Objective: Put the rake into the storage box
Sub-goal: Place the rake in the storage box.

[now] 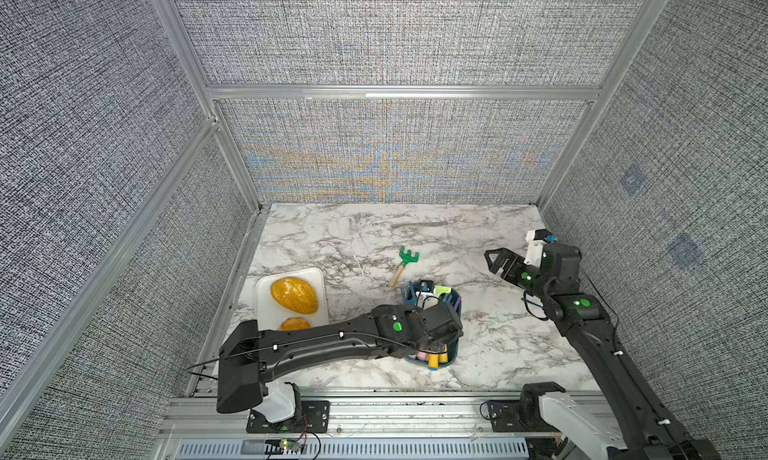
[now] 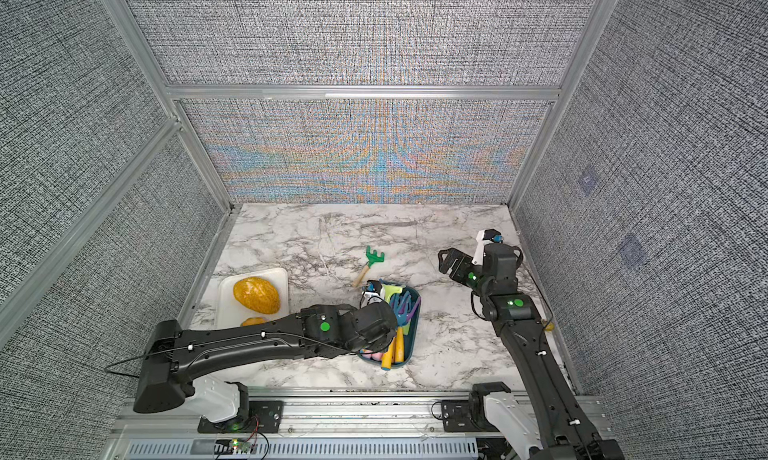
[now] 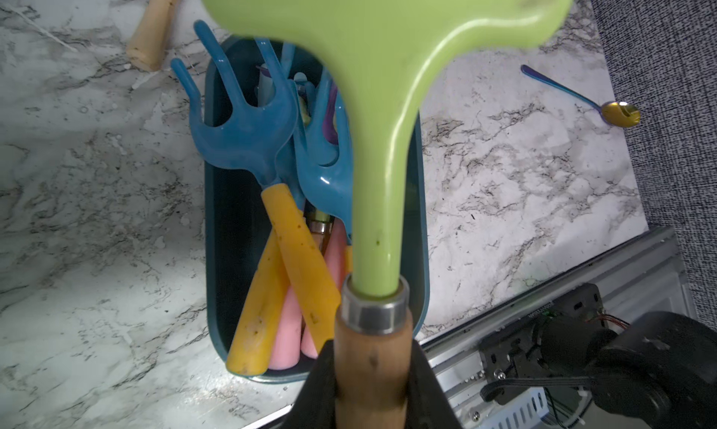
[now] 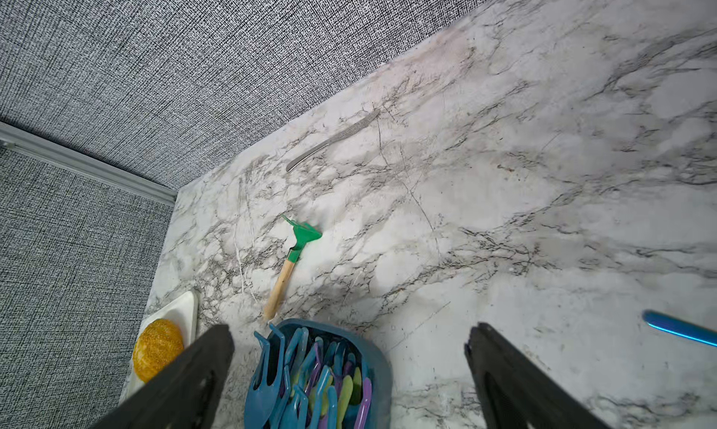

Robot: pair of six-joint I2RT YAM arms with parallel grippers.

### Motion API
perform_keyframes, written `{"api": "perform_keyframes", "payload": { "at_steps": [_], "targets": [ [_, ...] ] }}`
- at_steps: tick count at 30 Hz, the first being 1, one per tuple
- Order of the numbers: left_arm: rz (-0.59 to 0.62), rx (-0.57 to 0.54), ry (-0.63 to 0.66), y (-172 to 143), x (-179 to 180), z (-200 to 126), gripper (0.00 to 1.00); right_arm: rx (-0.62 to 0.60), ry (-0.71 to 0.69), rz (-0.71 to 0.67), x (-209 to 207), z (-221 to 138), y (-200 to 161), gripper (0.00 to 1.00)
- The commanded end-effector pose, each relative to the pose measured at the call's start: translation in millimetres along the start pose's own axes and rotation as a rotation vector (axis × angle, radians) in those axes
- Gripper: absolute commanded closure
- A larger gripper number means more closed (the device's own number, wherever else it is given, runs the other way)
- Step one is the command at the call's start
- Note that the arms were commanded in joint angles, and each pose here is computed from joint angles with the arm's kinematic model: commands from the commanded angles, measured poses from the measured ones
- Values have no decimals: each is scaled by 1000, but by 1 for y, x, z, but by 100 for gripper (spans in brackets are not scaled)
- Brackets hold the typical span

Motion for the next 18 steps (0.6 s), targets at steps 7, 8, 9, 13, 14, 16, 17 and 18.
{"api": "perform_keyframes", "payload": {
  "at_steps": [7,8,9,13,14,16,17,18],
  "targets": [
    [-3,28,139,7,-6,28,100,37,51,-22,1,2,-2,1],
    [0,37,148,7,-6,30,100,36,52,-23,1,2,-1,1],
    [0,48,156,7,-6,33,100,39,55,-23,0,2,-2,1],
    [8,78,211,6,-2,38,100,52,64,-25,-1,4,-3,1],
    [8,85,218,5,-1,39,100,57,64,-24,-1,5,-4,1],
    [7,105,224,4,0,43,100,62,65,-24,-2,6,-5,1],
    [4,115,227,3,0,44,100,65,65,-23,-2,7,-5,1],
    [1,125,232,2,1,45,100,64,65,-23,-3,7,-5,1]
  ]
}}
Point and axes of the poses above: each gripper's point midway between its finger pads, its own z axis out along the fingers, its own x axis along the line the jaws close on, y = z × x, the point moved 7 cm from there along -z, back along the fingers, and after that the axes turned 12 degrees about z, right-handed, at the moved point
